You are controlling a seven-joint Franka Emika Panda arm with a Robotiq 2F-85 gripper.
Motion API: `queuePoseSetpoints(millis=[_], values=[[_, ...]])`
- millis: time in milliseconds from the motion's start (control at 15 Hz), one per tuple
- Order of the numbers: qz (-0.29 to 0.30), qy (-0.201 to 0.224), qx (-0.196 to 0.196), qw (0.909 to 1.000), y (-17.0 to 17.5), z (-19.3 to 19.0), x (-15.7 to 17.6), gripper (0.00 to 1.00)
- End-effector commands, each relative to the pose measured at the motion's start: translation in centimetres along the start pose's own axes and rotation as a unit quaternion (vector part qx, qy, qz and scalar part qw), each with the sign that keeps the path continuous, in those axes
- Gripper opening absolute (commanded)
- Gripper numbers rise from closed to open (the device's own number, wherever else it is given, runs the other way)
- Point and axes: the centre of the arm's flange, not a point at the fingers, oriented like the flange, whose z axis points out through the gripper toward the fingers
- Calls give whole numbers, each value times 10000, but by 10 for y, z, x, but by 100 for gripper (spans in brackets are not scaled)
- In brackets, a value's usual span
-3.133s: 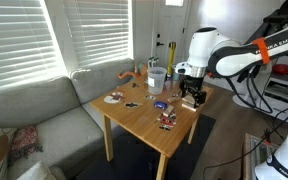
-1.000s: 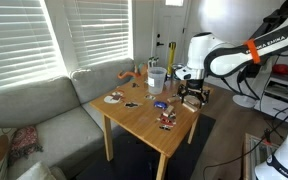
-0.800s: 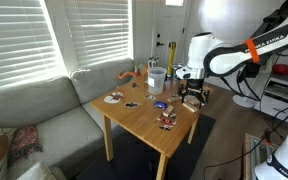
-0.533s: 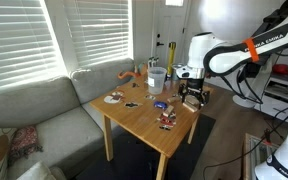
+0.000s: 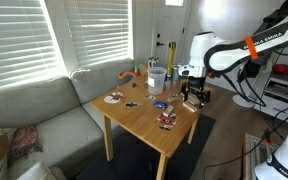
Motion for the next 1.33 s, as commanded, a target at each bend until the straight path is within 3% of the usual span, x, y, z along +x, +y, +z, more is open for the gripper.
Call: queuePoseSetpoints(millis=[0, 400, 1267], values=[[299, 146, 85, 9994, -9, -9, -1, 100], [527, 157, -7, 9985, -11, -6, 3, 100], [436, 97, -171, 9989, -9, 0, 18, 100]])
